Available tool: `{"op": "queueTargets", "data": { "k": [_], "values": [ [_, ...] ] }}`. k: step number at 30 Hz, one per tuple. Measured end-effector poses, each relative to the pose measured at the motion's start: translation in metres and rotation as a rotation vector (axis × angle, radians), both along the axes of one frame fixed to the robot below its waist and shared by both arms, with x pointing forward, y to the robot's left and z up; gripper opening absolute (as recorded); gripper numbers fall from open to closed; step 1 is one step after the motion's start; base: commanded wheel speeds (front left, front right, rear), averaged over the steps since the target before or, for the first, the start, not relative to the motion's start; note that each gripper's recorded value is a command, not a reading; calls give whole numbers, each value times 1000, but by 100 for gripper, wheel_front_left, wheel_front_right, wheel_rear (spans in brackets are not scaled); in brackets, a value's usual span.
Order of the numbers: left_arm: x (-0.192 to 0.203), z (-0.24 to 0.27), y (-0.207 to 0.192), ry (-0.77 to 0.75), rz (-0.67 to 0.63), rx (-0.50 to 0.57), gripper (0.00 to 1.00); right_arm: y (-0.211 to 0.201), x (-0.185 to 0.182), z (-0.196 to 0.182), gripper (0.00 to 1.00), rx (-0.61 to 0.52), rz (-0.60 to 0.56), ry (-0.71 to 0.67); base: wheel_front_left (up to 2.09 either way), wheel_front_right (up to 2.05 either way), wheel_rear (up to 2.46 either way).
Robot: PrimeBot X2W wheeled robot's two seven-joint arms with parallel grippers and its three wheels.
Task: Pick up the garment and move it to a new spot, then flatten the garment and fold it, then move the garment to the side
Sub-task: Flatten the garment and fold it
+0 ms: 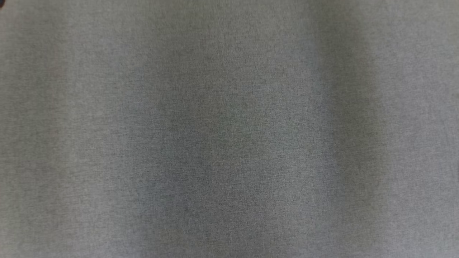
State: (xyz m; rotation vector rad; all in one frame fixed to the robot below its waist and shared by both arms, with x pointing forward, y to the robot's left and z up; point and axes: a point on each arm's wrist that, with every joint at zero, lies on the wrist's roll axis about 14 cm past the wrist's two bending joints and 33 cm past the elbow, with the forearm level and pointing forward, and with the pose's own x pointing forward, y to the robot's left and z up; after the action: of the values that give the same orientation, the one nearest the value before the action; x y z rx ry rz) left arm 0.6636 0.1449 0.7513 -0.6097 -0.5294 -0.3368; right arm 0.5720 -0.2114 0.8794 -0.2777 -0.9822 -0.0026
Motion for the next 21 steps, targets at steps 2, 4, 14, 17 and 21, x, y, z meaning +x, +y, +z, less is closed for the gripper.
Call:
{"op": "queueTargets", "data": {
  "k": [2,4,14,17,21],
  "values": [
    [2,-11,-3,0,-9,13,0,7,11,-23,0,-30,-2,51,0,0,0],
    [5,-37,-11,28,-17,62,0,11,28,-61,0,-69,-3,149,0,0,0],
    [-46,-259,-37,447,-86,202,0,-9,47,-304,0,-170,-4,812,0,0,0],
    [-74,-283,-37,511,-75,192,0,-22,26,-332,0,-176,-29,938,0,0,0],
    [-113,-303,-38,584,-61,146,0,-27,-13,-366,0,-84,-16,1118,0,0,0]
  ]
}}
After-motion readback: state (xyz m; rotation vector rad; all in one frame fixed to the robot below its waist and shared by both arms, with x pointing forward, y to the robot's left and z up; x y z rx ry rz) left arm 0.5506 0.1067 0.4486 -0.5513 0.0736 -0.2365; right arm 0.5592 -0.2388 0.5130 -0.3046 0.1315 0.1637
